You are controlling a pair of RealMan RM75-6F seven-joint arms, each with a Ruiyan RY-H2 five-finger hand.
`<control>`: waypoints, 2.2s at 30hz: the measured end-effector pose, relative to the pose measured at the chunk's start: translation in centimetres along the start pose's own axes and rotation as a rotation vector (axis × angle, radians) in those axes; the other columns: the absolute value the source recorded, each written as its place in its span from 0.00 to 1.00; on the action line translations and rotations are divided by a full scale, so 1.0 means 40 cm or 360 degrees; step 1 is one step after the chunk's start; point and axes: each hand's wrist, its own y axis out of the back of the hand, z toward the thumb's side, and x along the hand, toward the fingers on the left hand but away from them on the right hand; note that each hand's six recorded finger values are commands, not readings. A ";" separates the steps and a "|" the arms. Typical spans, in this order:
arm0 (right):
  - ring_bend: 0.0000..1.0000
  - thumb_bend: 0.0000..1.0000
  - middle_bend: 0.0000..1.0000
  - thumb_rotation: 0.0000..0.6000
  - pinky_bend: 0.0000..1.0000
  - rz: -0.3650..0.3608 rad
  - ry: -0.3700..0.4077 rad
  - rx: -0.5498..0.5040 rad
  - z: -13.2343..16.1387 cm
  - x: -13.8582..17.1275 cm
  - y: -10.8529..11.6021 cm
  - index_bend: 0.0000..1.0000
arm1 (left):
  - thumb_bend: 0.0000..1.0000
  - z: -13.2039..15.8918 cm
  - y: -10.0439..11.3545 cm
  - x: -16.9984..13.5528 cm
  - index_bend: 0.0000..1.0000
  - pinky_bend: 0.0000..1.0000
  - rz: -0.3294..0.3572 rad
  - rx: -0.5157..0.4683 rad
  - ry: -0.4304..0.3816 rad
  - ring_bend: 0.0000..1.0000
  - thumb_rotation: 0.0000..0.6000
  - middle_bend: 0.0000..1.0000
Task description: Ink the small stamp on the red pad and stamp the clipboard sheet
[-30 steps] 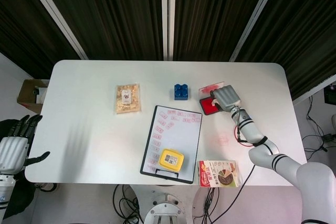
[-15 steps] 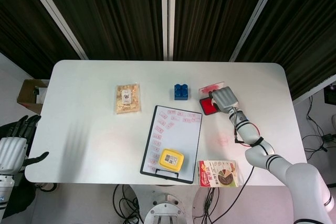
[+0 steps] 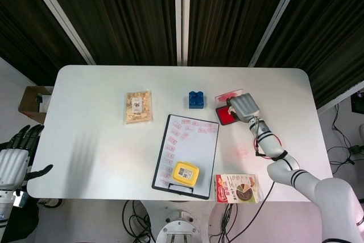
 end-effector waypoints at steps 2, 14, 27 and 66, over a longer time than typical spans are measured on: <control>0.84 0.45 0.82 1.00 1.00 -0.0055 0.0020 -0.0030 0.004 0.008 0.027 0.97 | 0.00 0.002 0.000 0.000 0.07 0.16 0.0001 -0.0002 -0.0004 0.05 1.00 0.08; 0.84 0.45 0.82 1.00 1.00 -0.0177 0.0374 -0.0086 0.178 0.146 0.122 0.97 | 0.00 0.008 0.003 -0.010 0.07 0.16 0.0014 -0.0007 -0.0011 0.05 1.00 0.08; 0.84 0.45 0.82 1.00 1.00 -0.0101 0.0467 0.0053 0.305 0.174 0.015 0.97 | 0.00 -0.001 0.009 -0.018 0.07 0.16 0.0022 -0.0011 0.0000 0.05 1.00 0.08; 0.84 0.45 0.83 1.00 1.00 -0.0049 0.0658 0.0119 0.448 0.078 -0.052 0.98 | 0.00 -0.044 0.012 -0.027 0.07 0.16 0.0031 -0.0034 0.0045 0.05 1.00 0.08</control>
